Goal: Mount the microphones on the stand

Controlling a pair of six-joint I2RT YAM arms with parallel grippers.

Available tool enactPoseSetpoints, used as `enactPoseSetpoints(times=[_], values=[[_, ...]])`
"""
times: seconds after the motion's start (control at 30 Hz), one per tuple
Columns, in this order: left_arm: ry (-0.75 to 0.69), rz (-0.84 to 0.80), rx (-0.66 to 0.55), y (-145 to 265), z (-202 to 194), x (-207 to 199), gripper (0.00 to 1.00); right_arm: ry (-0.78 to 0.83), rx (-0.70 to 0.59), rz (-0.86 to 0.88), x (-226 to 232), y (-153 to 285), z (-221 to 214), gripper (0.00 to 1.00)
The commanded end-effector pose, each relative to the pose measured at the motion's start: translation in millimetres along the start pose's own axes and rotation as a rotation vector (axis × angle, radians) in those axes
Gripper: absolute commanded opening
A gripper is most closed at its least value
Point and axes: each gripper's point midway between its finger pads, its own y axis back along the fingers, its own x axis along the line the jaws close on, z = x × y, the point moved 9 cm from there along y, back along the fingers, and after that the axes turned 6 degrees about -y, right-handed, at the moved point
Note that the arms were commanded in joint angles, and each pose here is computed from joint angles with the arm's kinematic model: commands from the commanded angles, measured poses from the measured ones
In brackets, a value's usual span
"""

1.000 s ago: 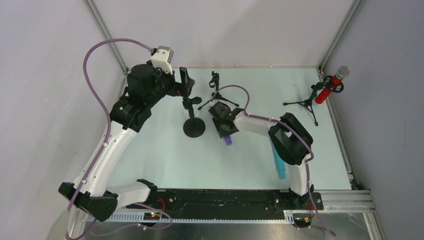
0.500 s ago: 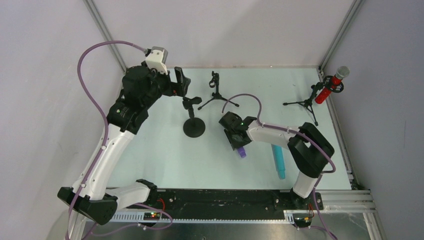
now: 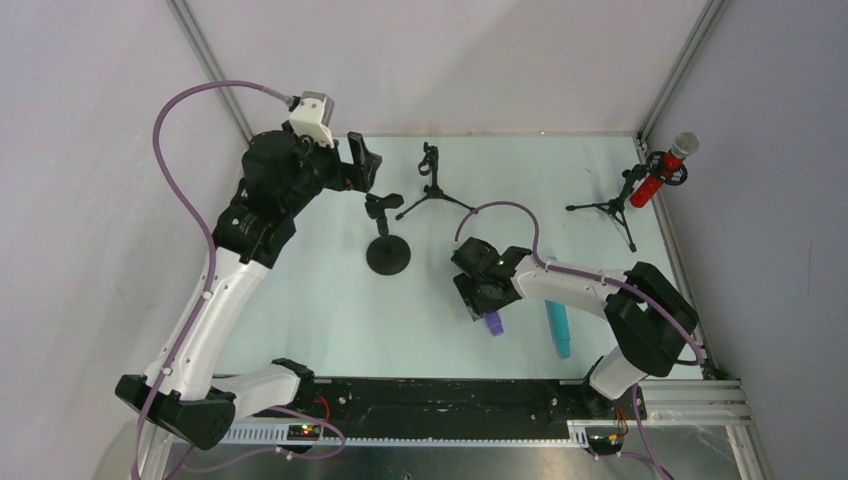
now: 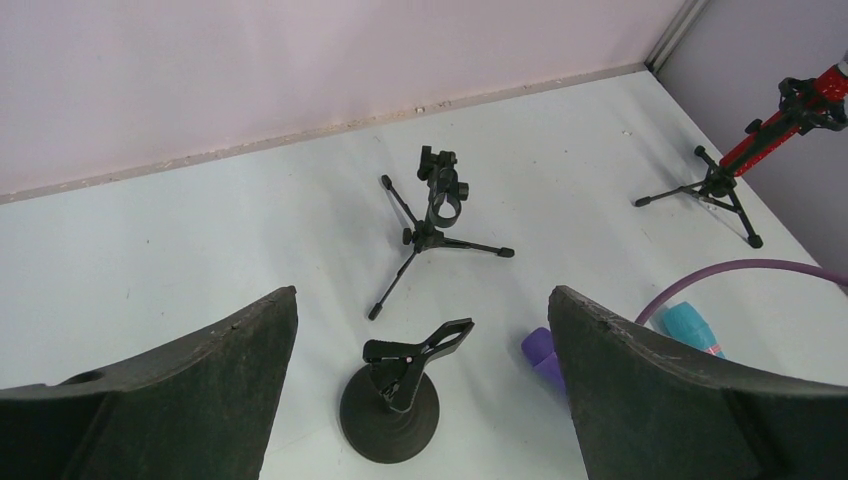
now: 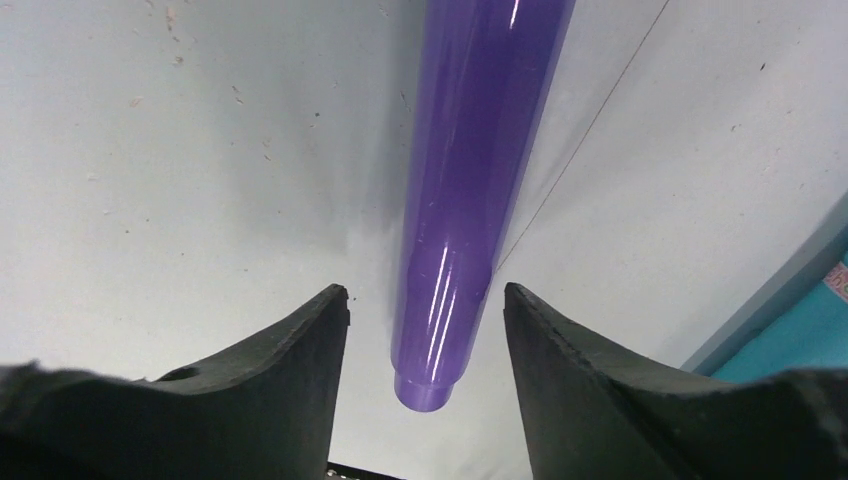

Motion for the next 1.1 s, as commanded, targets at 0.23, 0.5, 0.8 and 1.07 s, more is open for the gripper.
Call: enactPoseSetpoints(times=[0.23, 0.5, 0.8, 1.07], values=[[0.006, 0.003, -0.049, 6.1, 6.6, 2.0, 0.98, -0.015, -0.110, 0.097, -3.6, 27.2, 26.6, 0.71], [0.013, 0.019, -0.053, 6.5, 6.2, 4.9, 0.98, -0.043, -0.170, 0.126, -0.8, 36.8, 59.3, 0.73], [0.023, 0.024, -0.053, 5.5, 5.5, 7.3, 0.98, -0.062, -0.186, 0.099, 2.0, 29.3, 82.4, 0.72], [0.032, 0.022, -0.053, 5.1, 5.2, 9.4, 0.98, -0.066, -0.124, 0.004, -6.1, -0.8, 83.1, 0.68]])
